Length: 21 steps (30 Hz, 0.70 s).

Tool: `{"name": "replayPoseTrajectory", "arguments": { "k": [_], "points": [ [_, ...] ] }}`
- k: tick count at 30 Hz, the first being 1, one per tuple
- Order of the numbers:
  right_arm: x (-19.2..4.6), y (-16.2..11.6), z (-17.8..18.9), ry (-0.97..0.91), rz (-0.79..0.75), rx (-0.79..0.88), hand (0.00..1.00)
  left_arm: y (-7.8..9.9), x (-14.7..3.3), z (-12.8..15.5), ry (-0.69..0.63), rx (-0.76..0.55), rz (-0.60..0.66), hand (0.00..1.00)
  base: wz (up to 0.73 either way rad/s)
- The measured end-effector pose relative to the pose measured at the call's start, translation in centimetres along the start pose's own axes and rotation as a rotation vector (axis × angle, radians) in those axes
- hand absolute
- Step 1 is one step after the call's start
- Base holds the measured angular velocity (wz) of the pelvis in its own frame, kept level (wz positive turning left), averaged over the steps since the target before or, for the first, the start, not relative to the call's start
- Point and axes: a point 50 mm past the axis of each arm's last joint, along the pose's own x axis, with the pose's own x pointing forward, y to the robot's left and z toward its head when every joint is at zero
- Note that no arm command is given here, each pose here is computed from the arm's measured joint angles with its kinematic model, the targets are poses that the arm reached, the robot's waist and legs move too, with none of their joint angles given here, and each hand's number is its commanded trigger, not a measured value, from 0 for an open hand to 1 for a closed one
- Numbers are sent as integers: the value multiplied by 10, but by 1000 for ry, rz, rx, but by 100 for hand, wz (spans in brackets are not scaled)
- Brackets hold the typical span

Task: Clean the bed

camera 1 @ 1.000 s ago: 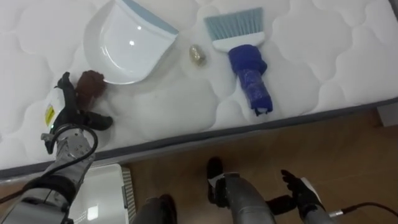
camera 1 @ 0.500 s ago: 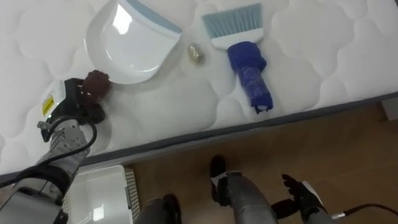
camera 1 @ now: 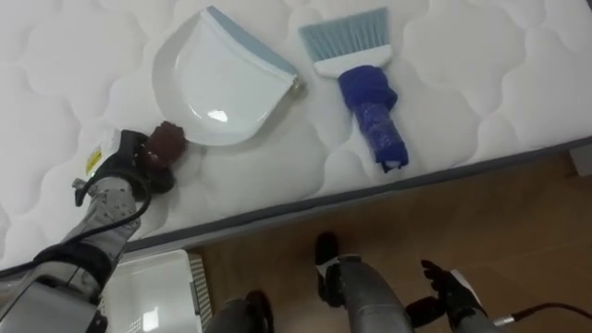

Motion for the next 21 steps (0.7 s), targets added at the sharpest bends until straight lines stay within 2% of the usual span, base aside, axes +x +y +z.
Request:
{"name": "replayPoseTrajectory", "arguments": {
  "k": [11, 21],
  "points": [
    [1, 2, 1, 13, 3, -10, 0, 0, 0, -3, 29, -18, -2, 100, -2],
    [0, 4, 2, -4, -16, 8, 0, 0, -5, -17, 42, -60, 79, 100, -3]
  ]
}}
